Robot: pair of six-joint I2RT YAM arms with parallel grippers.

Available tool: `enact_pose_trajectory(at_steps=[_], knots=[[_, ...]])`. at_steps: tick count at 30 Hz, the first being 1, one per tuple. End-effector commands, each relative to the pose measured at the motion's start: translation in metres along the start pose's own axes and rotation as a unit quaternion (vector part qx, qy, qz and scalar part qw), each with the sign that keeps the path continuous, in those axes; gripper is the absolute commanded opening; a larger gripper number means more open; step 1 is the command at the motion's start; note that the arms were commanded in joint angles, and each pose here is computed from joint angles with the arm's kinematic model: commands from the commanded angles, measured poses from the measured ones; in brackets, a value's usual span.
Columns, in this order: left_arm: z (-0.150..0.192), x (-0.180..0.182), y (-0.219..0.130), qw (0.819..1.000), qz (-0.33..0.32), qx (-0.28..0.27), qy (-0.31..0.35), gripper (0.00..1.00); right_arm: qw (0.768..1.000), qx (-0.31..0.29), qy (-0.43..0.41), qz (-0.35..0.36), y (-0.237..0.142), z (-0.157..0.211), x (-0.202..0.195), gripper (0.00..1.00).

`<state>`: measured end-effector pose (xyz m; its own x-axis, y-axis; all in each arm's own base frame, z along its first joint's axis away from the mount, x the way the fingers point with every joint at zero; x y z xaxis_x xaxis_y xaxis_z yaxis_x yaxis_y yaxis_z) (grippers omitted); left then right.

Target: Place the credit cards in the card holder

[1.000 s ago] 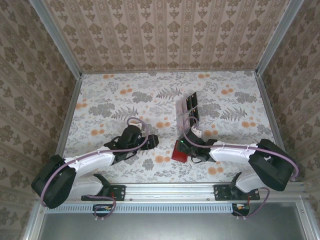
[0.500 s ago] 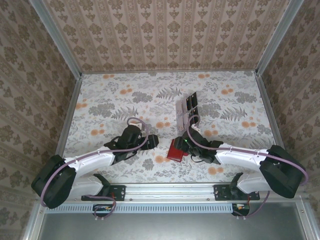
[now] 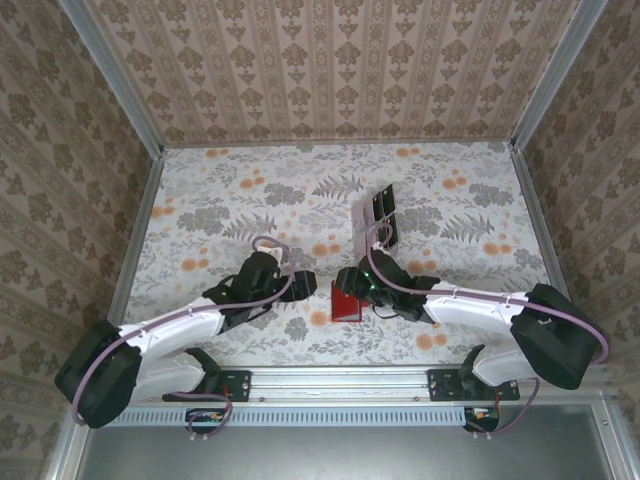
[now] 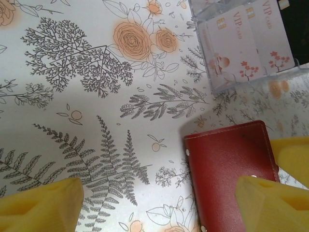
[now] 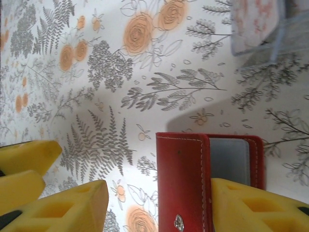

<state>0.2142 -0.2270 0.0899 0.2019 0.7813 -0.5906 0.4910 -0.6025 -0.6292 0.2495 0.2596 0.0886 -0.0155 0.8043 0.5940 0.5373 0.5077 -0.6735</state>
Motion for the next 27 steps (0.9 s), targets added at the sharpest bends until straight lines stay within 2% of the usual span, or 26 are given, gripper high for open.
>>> enact_pose_trajectory(at_steps=[1, 13, 20, 27], knots=[[0.014, 0.007, -0.006, 1.000, -0.004, 0.016, 0.016, 0.84, 0.999, -0.003, 0.003, -0.039, 0.000, -0.008, 0.028, 0.58], [0.016, 0.025, -0.022, 1.000, -0.030, -0.008, -0.002, 0.84, 0.998, 0.035, -0.021, -0.057, 0.021, 0.022, 0.063, 0.58], [0.008, 0.050, -0.041, 0.994, -0.094, -0.044, -0.041, 0.84, 0.996, 0.059, -0.025, -0.058, 0.039, 0.047, 0.073, 0.64], [0.010, 0.061, -0.045, 0.992, -0.105, -0.039, -0.062, 0.84, 0.995, 0.071, -0.037, -0.061, 0.043, 0.069, 0.083, 0.69]])
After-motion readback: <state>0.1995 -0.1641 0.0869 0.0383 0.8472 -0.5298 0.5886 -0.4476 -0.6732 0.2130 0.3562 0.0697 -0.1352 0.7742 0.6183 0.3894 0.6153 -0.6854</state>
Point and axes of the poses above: each hand's point on the last joint's axis, 136 mm out from that joint toward the fingers, its own y axis out along the fingers, its own x axis along the line the jaws close on, z = x × y, the point moved 1 cm from there along -y, back along the fingers, and after that the axes turned 4 degrees about -y, right-handed, at the moved point
